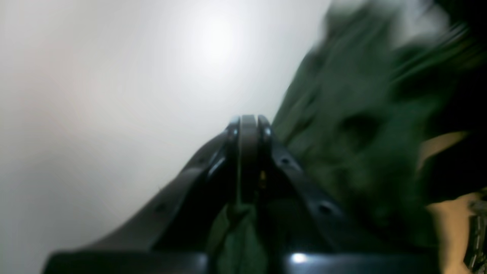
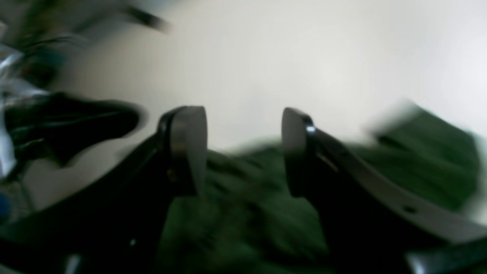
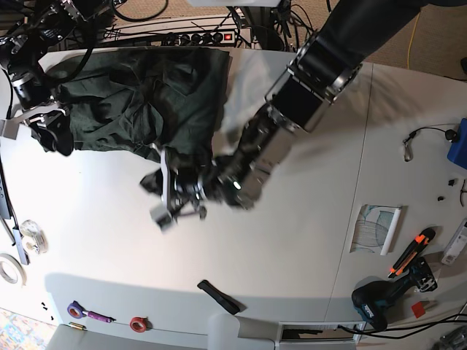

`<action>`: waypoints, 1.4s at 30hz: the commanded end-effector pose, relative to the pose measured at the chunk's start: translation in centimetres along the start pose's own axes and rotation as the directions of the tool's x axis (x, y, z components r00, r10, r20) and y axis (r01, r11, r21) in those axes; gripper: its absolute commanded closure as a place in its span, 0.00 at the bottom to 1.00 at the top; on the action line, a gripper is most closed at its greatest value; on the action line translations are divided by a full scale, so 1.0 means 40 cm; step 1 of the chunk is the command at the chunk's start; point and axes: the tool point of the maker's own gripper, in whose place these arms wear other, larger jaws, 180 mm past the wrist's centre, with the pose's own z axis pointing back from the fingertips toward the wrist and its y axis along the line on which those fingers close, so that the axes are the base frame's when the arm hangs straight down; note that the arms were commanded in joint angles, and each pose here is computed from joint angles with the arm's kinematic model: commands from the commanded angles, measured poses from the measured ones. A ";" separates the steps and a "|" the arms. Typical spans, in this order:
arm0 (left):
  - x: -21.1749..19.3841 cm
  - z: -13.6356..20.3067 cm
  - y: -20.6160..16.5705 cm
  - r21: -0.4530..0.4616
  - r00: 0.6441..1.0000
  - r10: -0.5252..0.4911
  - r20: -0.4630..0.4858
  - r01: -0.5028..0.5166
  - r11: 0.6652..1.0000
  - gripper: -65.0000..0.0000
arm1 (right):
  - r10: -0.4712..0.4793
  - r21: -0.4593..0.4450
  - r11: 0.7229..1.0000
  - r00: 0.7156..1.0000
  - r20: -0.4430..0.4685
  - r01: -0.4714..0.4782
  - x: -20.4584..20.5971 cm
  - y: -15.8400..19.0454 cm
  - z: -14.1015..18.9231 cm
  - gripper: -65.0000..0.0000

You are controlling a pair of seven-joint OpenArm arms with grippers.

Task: Layout the t-shirt on the table in an organized manner, then fold the t-shirt properly
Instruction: 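Grasp the shirt end with the left gripper and fold it over the bundle, then hold the shirt with the left gripper while the right gripper presses the opposite end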

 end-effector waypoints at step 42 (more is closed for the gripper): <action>-0.225 0.129 -0.158 -0.334 0.959 0.269 -0.093 -0.284 0.899 1.00 | 0.107 -0.298 0.926 0.918 -0.383 -0.232 -0.222 0.014 -0.173 1.00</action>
